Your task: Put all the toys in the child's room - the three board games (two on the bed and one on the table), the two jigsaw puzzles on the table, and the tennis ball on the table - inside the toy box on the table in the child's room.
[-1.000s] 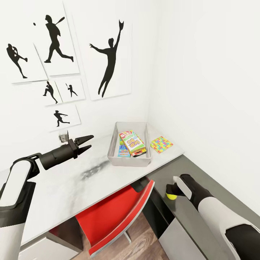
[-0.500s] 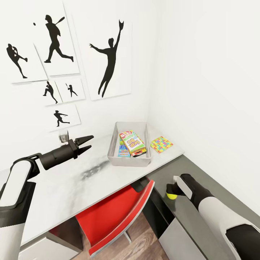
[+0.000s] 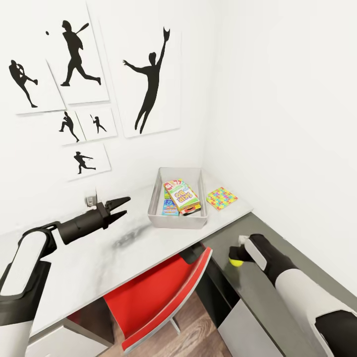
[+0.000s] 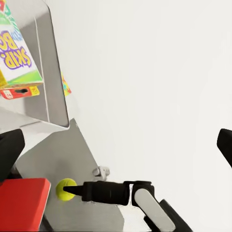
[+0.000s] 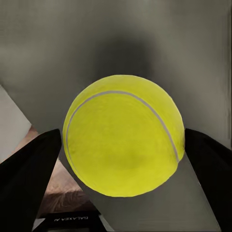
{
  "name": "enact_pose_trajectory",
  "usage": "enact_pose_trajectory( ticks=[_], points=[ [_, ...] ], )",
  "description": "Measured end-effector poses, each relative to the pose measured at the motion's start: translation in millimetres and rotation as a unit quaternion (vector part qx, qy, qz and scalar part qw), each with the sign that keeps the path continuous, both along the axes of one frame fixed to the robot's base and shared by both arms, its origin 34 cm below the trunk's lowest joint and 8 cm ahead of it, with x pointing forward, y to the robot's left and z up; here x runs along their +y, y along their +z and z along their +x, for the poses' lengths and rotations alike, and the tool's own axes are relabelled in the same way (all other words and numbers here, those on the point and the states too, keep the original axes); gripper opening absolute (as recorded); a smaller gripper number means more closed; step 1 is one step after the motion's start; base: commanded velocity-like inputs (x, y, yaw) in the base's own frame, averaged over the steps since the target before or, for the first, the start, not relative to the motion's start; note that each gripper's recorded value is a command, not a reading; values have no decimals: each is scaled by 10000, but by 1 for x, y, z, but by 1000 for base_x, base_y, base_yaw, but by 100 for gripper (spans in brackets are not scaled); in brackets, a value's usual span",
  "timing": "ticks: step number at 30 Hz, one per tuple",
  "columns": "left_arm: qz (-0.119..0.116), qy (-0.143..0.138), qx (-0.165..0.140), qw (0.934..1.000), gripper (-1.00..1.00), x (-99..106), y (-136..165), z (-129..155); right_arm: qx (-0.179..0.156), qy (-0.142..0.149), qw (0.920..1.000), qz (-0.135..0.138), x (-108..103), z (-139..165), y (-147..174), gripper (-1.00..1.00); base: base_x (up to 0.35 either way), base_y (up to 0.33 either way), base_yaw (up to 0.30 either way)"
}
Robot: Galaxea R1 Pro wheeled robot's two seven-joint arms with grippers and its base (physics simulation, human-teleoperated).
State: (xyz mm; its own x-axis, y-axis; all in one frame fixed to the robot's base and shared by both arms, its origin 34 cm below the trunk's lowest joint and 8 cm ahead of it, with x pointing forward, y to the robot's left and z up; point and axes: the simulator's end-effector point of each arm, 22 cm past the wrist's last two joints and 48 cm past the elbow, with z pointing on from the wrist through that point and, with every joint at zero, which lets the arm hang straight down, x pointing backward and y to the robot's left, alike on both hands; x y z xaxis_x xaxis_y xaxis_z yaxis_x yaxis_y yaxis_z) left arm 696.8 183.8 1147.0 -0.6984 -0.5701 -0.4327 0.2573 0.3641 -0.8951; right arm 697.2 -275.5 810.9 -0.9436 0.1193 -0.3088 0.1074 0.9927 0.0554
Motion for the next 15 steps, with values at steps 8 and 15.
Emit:
enact_pose_trajectory(
  ticks=[8, 15],
  points=[
    [-27, 21, 378, 9993, 100, -1, -36, -20, -234, 77, 9997, -59, -23, 16, 33, -100, 0, 0, 0],
    [-45, 23, 455, 9990, 100, -1, -43, -27, -599, 163, 9980, 153, -50, 29, 93, -100, 0, 0, 0]
  ],
)
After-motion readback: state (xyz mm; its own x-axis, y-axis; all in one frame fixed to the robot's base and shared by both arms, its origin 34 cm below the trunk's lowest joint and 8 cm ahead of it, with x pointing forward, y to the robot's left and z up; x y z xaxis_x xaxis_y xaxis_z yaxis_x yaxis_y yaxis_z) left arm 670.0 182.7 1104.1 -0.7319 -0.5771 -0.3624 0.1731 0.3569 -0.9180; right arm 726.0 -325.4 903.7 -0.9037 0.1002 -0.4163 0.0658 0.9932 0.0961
